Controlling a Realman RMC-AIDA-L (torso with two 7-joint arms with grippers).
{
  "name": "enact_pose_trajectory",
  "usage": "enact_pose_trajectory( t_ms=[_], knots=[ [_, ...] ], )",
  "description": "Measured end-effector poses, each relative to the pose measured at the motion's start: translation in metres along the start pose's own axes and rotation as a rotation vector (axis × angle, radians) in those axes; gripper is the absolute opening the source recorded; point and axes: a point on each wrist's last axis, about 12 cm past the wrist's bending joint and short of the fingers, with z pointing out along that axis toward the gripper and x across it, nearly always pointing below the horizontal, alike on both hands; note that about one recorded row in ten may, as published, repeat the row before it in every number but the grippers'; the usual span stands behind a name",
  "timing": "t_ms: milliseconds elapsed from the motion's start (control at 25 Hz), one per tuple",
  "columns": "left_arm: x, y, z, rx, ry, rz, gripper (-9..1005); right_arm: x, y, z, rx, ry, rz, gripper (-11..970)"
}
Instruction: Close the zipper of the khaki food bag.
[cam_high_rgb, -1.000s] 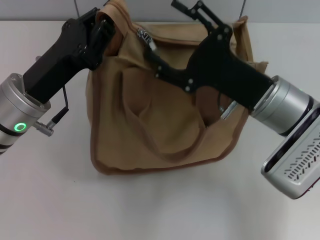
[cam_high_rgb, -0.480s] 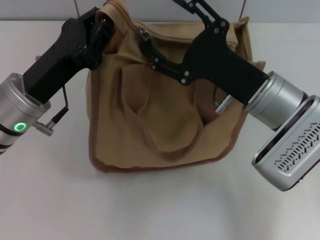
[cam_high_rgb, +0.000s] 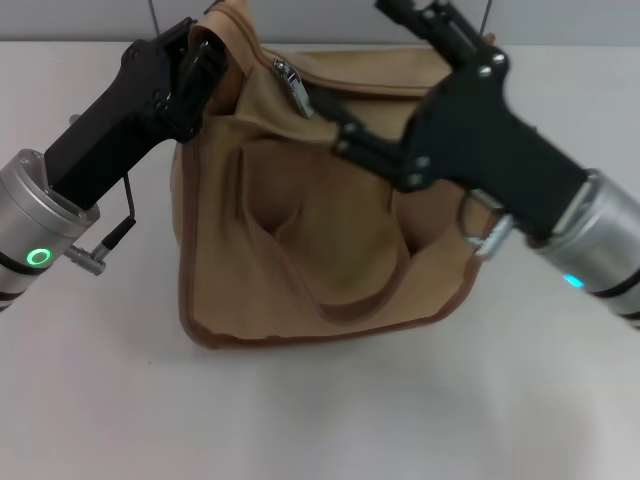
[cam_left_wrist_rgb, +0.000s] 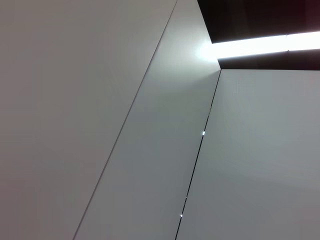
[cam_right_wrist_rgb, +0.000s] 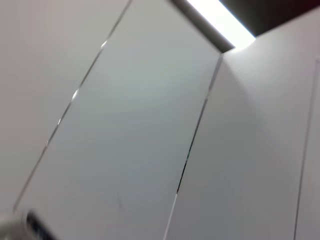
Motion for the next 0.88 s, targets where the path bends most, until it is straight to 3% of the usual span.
enact_pose_trajectory(
  t_ms=[120,320,440,560,640,880],
  knots=[
    [0.0,0.0,0.0,0.0,0.0,0.0,31,-0.005,-0.012,-0.011,-0.017,-0.029,0.227,826],
    [0.0,0.0,0.0,0.0,0.0,0.0,31,-0.017,-0.05,-0.024,-0.122,0.011,0.674,824],
    [0.0,0.0,0.0,0.004,0.0,-0.001,32,-0.023,-0.073,-0.023,-0.21,0.108,0.968,822],
    [0.0,-0.001,0.001,0.01,0.001,-0.002,32,-0.022,-0.08,-0.015,-0.305,0.261,1.186,821],
    [0.0,-0.001,0.002,0.015,0.0,-0.004,32,-0.02,-0.079,-0.009,-0.345,0.329,1.254,821],
    [0.0,-0.004,0.002,0.035,-0.005,-0.008,32,-0.017,-0.076,0.007,-0.386,0.406,1.312,818]
  ],
)
